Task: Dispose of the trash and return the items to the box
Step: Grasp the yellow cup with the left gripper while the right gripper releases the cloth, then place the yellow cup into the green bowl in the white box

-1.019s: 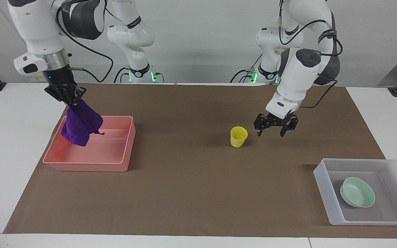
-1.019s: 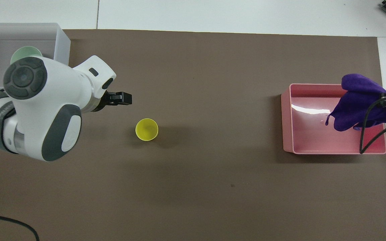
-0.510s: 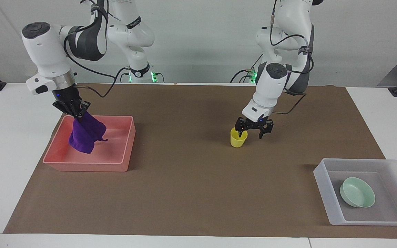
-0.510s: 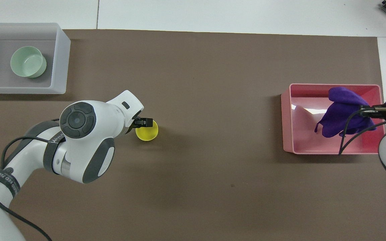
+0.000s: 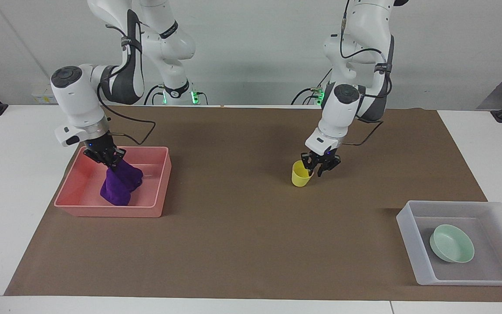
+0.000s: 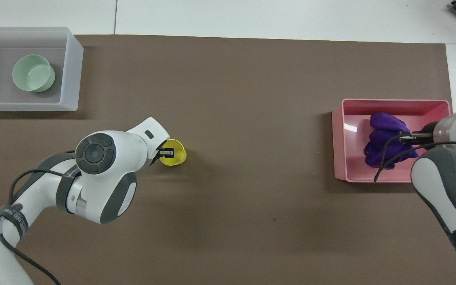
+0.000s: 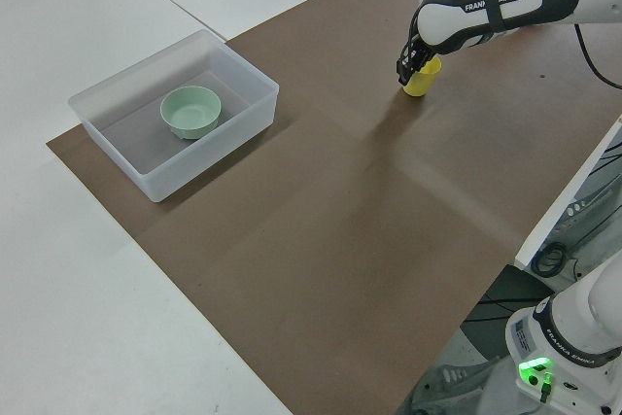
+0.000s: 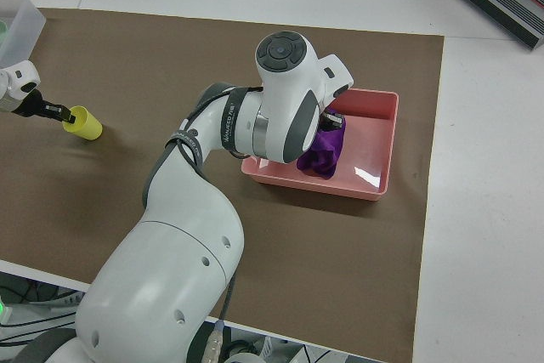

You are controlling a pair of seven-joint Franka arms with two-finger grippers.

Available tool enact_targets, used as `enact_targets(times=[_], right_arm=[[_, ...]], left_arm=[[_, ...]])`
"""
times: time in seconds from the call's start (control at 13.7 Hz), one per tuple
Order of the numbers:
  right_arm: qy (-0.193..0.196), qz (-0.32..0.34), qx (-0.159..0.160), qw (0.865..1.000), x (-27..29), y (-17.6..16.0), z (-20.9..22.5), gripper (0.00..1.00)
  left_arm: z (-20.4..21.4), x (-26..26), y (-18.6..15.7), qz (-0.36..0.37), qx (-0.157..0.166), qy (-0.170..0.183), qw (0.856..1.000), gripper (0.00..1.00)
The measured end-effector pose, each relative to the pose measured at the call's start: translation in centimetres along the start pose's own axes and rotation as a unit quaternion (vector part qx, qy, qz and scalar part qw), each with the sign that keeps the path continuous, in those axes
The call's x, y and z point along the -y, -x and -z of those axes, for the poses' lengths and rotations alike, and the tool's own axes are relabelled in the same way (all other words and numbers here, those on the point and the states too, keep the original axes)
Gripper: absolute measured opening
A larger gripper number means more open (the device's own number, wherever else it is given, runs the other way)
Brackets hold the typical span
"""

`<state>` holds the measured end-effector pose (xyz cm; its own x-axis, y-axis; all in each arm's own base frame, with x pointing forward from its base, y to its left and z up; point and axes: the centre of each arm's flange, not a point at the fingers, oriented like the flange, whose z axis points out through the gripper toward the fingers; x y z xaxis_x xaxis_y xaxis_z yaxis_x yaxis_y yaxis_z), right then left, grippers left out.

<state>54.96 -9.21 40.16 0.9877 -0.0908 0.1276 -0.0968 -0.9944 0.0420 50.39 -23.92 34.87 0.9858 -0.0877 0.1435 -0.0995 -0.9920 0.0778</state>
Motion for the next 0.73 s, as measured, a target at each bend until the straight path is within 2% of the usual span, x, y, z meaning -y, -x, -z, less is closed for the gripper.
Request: enact_targets(times=[0.07, 0.15, 0.36, 0.44, 0.66, 0.73], right_arm=[[0.0, 0.0, 0.0, 1.0, 0.0, 0.1, -0.6, 0.04], [0.0, 0.0, 0.002, 1.0, 0.1, 0.3, -1.3, 0.04], [-0.001, 0.0, -0.002, 1.0, 0.2, 0.0, -3.3, 0.09], [-0.001, 0.0, -0.002, 1.0, 0.2, 0.0, -3.6, 0.17], [-0.001, 0.0, -0.007, 1.0, 0.3, -0.3, -3.2, 0.55], [-0.001, 0.002, -0.012, 1.0, 0.5, -0.5, -2.7, 0.64]], left_arm=[[0.1, -0.1, 0.0, 0.0, -0.002, 0.001, 1.0, 0.1], [0.6, -0.4, -0.1, -0.003, -0.007, 0.003, 1.0, 0.04], [0.9, -0.4, -0.2, -0.002, -0.01, 0.003, 1.0, 0.04], [1.2, -0.4, -0.4, -0.001, -0.013, 0.004, 1.0, 0.04], [3.3, 0.0, -2.1, 0.007, -0.028, 0.007, 1.0, 0.04], [4.0, 0.6, -2.8, 0.011, -0.035, 0.007, 0.999, 0.04]])
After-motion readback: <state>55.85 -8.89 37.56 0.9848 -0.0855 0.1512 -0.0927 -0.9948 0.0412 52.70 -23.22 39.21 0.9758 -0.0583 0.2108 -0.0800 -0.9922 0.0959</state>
